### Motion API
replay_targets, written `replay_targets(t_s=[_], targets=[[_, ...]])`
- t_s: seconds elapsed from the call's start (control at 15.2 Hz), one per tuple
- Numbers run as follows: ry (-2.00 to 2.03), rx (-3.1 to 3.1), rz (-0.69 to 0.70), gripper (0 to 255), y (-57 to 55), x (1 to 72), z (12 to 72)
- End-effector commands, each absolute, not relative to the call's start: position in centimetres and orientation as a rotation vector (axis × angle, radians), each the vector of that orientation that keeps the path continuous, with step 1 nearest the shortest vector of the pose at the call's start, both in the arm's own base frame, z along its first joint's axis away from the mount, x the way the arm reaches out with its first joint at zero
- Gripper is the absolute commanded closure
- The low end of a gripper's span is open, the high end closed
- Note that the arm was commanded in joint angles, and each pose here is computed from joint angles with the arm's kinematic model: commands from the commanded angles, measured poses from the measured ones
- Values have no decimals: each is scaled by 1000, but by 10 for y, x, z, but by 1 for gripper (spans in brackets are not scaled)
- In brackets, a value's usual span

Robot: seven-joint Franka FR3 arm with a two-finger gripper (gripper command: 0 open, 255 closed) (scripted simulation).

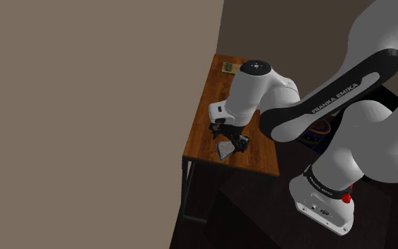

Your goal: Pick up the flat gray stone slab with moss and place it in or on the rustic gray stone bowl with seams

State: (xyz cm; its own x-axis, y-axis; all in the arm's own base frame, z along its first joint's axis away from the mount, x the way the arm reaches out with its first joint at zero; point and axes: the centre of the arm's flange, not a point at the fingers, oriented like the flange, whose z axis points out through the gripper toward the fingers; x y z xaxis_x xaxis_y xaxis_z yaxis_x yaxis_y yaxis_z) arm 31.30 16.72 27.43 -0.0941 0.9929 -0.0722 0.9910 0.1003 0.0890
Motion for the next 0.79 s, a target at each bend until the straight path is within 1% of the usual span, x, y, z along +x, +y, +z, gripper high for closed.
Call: replay_targets(t_s=[0.0, 0.59, 0.73], targets=[[2243, 2034, 26, 255, 167, 313, 274], [2243, 2034, 27, 255, 167, 313, 274], [2243, 2034, 27, 255, 167, 313, 285]])
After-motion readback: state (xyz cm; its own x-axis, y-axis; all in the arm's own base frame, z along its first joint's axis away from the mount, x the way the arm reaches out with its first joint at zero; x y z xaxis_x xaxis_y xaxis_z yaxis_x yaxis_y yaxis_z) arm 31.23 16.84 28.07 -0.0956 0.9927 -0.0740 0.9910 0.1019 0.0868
